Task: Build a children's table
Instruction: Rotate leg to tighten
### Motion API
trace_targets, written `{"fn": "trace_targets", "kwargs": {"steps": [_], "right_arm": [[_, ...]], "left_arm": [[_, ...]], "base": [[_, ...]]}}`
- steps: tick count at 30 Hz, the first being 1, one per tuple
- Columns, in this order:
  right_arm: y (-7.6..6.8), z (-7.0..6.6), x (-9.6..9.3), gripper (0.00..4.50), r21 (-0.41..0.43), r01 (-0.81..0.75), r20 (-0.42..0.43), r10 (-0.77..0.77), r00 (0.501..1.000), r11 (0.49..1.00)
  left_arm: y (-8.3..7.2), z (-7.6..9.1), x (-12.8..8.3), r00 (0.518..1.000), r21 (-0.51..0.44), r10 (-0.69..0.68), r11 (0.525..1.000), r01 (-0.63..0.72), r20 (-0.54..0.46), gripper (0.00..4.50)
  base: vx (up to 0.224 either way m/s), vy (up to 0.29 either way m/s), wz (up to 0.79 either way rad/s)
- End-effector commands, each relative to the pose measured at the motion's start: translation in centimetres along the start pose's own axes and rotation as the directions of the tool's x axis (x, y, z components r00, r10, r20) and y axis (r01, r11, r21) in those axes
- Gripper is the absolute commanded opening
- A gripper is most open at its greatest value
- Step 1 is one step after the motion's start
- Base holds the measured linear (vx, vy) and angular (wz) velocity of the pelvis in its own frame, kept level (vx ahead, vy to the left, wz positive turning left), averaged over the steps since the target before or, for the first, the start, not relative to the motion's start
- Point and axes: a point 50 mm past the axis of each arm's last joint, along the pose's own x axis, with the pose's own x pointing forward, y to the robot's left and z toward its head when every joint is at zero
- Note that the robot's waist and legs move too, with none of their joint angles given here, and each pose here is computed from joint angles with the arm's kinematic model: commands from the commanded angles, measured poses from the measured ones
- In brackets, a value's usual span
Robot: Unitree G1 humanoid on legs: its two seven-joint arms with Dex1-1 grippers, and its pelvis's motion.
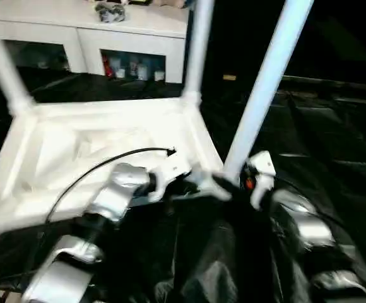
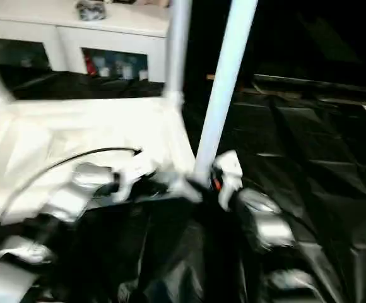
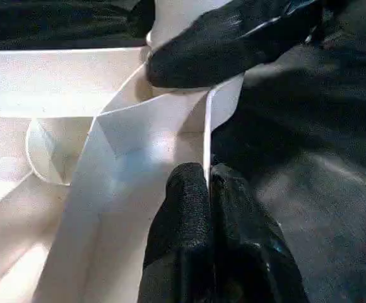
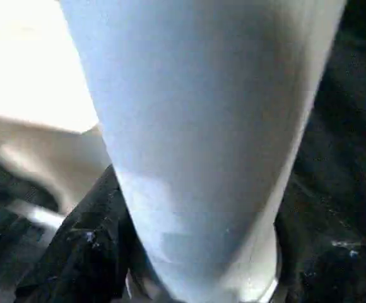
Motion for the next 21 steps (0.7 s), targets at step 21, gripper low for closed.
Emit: {"fn": "trace_targets", "kwargs": {"steps": [21], "right_arm": [[-0.2, -0.6, -3.4, 3.67, -0.138, -0.488, -0.161, 0.466, 0.870, 0.862]], "left_arm": [[-1.3, 2.5, -0.4, 0.958, 0.196, -0.278, 0.946, 0.260, 0.072, 0.00]], "base": [[0.002, -0.001, 0.00]]}}
